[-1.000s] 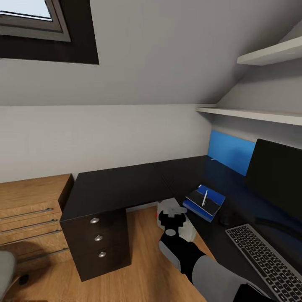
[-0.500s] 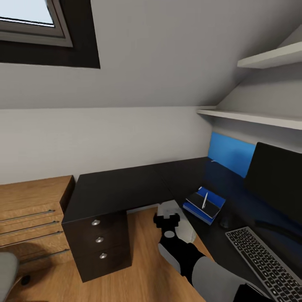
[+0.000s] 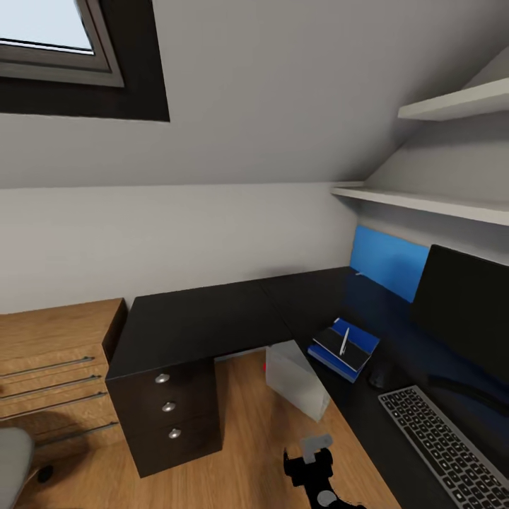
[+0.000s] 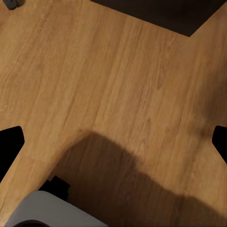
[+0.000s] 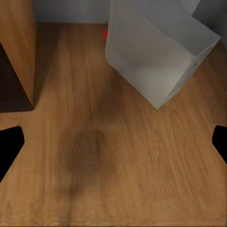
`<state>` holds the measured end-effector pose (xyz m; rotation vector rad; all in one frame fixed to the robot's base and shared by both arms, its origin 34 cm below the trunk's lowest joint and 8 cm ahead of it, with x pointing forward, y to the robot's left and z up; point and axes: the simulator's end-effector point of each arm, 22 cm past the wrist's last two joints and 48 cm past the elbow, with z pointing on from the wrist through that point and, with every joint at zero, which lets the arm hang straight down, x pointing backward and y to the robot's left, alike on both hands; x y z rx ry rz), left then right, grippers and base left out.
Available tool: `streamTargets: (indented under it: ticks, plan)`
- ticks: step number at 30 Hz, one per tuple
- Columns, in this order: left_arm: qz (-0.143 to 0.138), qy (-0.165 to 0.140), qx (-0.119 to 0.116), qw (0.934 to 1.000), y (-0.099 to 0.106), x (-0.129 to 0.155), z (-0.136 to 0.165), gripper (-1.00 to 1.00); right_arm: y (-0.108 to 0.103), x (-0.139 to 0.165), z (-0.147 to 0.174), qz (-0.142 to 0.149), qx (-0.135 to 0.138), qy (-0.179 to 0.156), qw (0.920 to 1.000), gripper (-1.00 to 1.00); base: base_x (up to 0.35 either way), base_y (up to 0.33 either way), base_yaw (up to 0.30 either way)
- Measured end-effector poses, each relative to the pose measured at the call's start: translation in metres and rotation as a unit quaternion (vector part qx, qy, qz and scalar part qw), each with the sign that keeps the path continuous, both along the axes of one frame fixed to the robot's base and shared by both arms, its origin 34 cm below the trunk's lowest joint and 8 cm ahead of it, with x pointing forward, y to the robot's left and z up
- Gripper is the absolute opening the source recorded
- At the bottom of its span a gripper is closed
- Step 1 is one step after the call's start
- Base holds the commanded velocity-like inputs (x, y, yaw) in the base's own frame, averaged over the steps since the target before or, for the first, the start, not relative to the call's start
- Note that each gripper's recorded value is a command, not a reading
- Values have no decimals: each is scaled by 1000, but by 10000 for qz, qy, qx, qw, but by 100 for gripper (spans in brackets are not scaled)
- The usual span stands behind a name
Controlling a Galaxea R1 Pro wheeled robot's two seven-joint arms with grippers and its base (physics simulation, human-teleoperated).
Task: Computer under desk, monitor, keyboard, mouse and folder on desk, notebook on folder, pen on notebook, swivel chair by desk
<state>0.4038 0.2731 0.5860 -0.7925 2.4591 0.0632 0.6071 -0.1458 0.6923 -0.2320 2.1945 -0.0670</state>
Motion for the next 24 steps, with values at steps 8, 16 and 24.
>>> streamTargets:
  ticks: [8,16,24]
  plan:
    - [-11,5,10,10000,0,-2,9,100,-31,-42,-24,-75,-165,345,9992,100,0,0,0]
    - [52,-209,125,9997,6,5,15,100,-33,-50,-28,-49,-188,387,9991,100,0,0,0]
    - [-342,-301,309,9985,1,10,18,100,-27,-48,-24,-21,-101,206,9997,100,0,0,84]
